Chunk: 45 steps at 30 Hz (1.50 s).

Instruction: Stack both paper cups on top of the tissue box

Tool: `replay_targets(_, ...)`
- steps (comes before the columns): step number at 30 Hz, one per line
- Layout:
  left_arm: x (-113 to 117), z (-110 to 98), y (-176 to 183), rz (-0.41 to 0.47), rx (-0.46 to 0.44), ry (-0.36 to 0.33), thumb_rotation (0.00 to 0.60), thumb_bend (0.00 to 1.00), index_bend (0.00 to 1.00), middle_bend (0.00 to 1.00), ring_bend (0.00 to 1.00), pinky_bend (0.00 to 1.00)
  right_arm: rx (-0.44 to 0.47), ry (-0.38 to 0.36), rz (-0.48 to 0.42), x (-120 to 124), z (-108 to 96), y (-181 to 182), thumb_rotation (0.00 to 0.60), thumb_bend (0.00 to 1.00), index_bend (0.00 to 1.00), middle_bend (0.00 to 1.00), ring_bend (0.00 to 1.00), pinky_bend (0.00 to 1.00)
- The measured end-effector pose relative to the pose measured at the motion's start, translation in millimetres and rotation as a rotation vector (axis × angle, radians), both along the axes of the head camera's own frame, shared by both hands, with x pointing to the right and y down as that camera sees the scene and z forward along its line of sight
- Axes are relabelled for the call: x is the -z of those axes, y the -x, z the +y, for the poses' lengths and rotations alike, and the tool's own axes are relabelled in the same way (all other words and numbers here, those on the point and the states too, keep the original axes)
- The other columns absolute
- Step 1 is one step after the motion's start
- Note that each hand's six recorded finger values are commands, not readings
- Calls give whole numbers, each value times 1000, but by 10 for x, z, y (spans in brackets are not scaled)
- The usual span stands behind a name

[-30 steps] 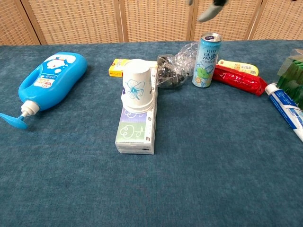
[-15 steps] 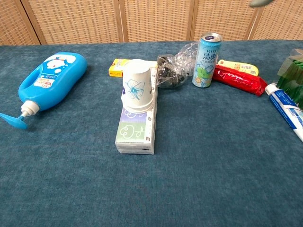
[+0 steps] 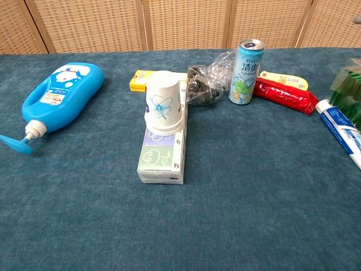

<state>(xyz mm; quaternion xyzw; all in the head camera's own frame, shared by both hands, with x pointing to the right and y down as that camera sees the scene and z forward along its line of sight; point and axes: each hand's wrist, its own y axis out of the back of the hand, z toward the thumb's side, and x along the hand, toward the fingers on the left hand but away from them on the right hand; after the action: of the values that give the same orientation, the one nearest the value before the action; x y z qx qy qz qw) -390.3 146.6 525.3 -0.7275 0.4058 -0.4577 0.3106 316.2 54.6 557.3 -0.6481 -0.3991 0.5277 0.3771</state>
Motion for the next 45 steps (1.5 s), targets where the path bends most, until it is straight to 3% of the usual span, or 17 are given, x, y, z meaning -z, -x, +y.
replay_targets(11,62,308,273,-34,72,1,600,481,97,0,0,57,-75,-27,50,-3,467,-483,600,316,0,82,0,109)
replay_targets(20,130,601,513,-81,137,4,600,481,98,0,0,41,-128,-6,87,-51,904,-762,600,309,0,79,0,78)
replay_targets(26,146,788,625,-93,176,22,600,481,97,0,0,40,-158,1,98,-66,1075,-886,600,311,0,70,0,78)
replay_targets(36,218,775,588,-91,167,3,600,481,95,0,0,39,-161,-20,82,-26,1126,-944,600,309,0,66,0,77)
replay_targets(45,147,748,579,-83,167,18,600,481,94,0,0,39,-164,-18,76,-69,1113,-921,600,311,0,65,0,77)
